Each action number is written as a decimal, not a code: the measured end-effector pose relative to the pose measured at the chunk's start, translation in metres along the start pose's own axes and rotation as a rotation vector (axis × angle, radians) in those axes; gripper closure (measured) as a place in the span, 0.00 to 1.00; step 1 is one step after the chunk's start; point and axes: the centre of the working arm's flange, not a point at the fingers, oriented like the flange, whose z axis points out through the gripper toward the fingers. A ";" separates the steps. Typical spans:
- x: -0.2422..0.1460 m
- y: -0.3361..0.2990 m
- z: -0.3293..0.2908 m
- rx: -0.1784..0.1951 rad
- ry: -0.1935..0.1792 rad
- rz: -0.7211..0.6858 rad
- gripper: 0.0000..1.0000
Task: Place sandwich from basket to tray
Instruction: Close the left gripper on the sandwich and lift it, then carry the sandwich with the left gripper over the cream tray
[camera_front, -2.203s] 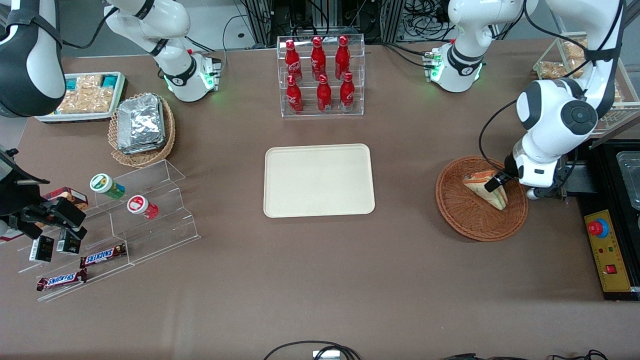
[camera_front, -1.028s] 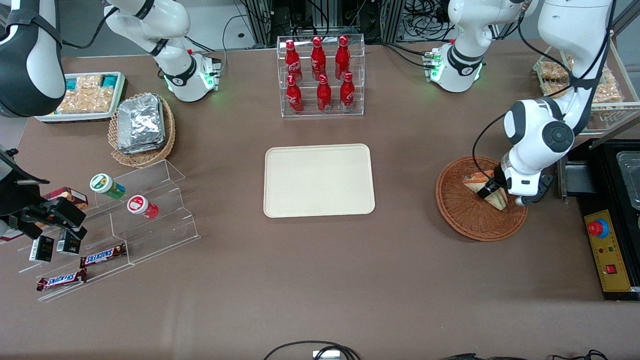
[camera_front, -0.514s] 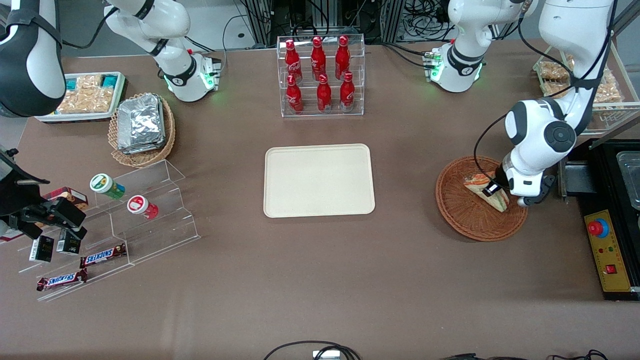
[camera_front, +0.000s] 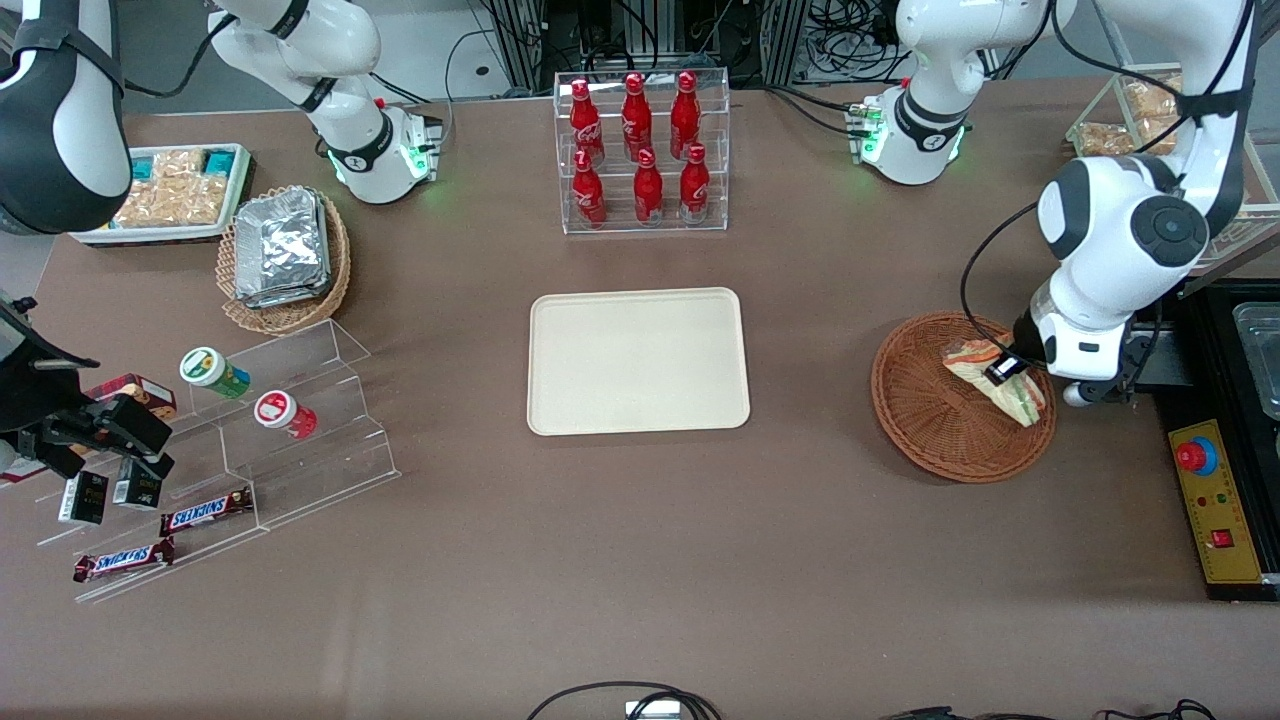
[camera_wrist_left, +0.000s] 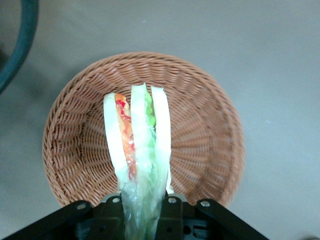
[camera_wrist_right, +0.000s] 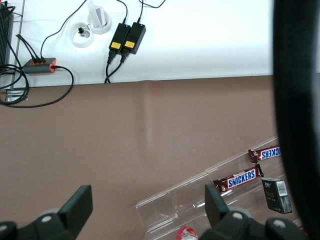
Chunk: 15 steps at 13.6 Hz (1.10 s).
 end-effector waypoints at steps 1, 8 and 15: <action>-0.004 0.018 -0.019 -0.001 0.002 0.028 0.81; -0.076 0.117 -0.061 0.002 0.073 0.220 0.81; -0.180 0.198 -0.059 -0.030 0.050 0.461 0.81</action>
